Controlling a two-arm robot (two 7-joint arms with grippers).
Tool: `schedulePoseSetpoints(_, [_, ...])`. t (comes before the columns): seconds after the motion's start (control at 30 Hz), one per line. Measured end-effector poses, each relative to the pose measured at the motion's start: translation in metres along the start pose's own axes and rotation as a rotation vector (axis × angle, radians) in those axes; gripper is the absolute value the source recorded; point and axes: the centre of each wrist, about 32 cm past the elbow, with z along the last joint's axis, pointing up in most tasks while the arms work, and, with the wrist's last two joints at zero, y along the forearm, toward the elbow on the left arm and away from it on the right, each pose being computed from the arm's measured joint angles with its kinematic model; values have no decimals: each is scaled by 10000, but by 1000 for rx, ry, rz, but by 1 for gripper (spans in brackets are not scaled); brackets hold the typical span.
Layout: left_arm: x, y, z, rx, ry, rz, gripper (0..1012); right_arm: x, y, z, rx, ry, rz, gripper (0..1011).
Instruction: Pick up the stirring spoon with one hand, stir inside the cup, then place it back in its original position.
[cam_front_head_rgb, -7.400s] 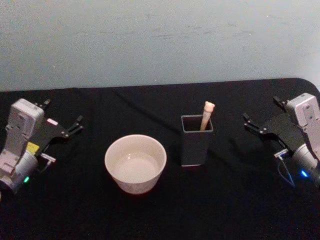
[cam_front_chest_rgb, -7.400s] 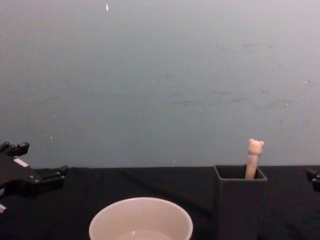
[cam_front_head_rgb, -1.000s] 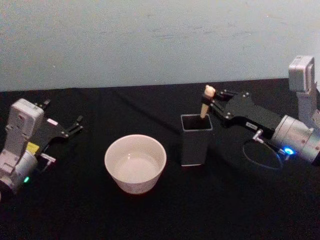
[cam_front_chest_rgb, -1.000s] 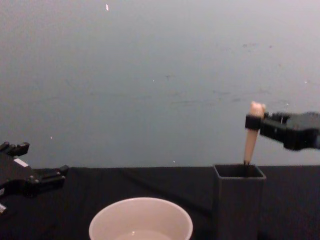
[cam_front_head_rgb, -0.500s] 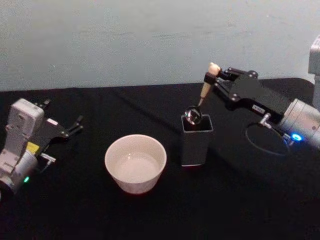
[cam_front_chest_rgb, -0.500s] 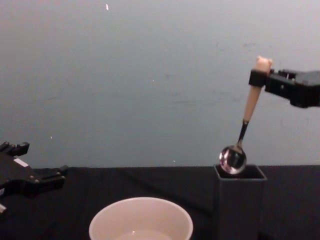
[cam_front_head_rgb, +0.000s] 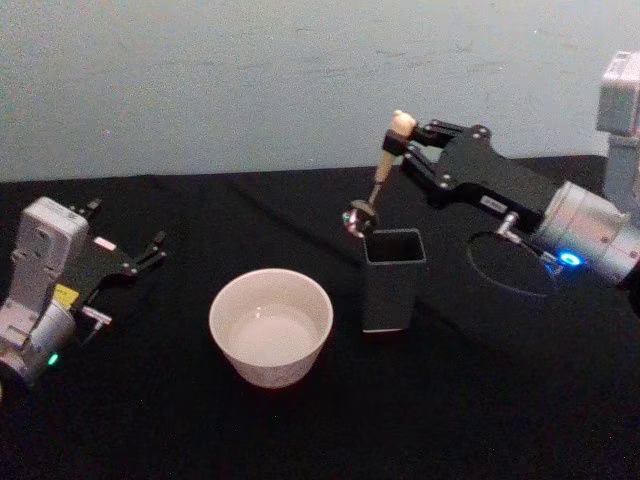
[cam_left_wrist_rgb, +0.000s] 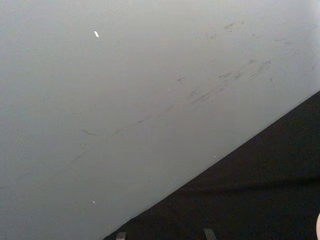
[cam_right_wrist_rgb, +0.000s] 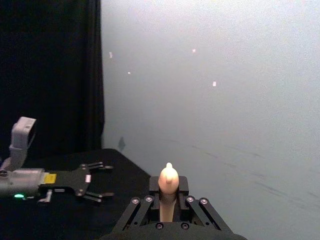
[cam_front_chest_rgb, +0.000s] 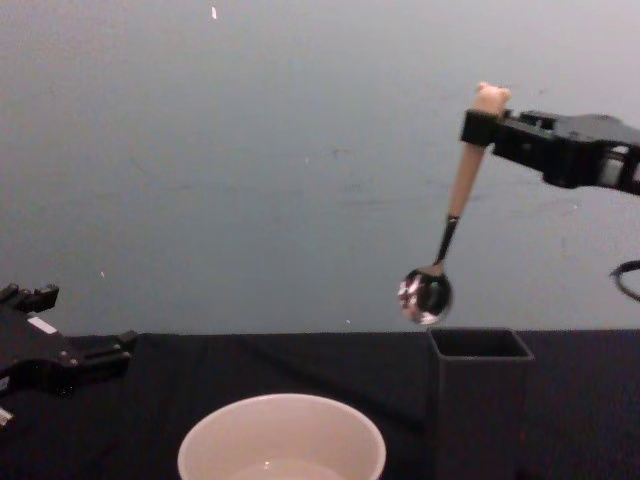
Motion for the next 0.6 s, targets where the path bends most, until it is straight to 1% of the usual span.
schedulePoseSetpoints(0.03, [0,0,0,0,0,0,1001,0,0,0,0,0,0,204])
schedulePoseSetpoints(0.3, [0,0,0,0,0,0,1001,-50,210,-63,1,16,89,204])
schedulePoseSetpoints(0.43, [0,0,0,0,0,0,1001,-117,318,-149,-18,24,137,204])
schedulePoseSetpoints(0.6, [0,0,0,0,0,0,1001,-186,400,-232,-41,28,174,204])
